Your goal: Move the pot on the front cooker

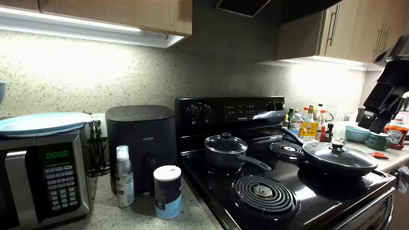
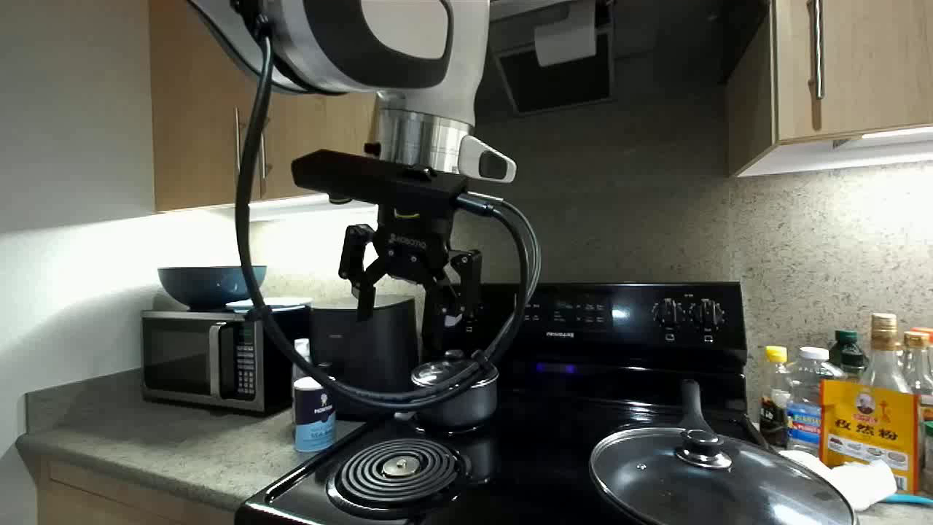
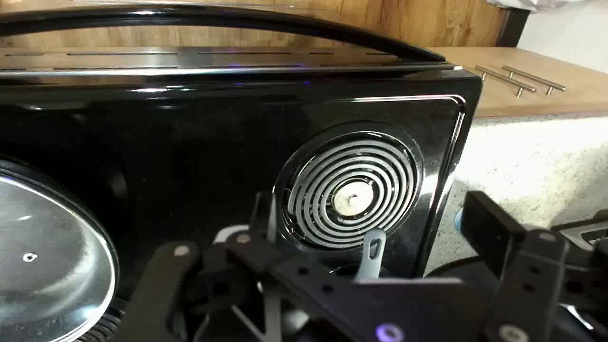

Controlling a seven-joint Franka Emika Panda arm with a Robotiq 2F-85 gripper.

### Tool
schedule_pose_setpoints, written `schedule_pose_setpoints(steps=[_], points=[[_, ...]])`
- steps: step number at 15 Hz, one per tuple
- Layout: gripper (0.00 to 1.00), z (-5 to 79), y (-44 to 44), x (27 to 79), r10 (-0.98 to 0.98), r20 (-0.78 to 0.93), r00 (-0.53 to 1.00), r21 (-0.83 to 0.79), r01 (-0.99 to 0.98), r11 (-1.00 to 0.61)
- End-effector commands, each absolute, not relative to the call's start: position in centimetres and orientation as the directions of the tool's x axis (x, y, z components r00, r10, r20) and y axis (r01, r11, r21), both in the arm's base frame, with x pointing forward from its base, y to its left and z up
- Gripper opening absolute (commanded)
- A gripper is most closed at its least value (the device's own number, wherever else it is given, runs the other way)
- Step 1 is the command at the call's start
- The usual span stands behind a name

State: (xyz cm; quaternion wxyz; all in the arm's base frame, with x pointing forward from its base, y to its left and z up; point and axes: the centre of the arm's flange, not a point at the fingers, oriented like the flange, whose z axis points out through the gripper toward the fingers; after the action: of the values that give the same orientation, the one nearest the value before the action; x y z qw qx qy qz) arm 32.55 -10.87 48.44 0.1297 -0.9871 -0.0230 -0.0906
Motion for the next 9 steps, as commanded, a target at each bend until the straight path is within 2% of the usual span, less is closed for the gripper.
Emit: schedule_pose_setpoints(steps=[1, 9], points=[[1.00, 48.44, -10.88, 32.55, 0.022, 0.185, 0.983, -0.252, 0.069, -0.965], [1.00, 48.49, -9.89, 33.37, 0.048, 0.183, 0.982, -0.225, 0.089, -0.970]])
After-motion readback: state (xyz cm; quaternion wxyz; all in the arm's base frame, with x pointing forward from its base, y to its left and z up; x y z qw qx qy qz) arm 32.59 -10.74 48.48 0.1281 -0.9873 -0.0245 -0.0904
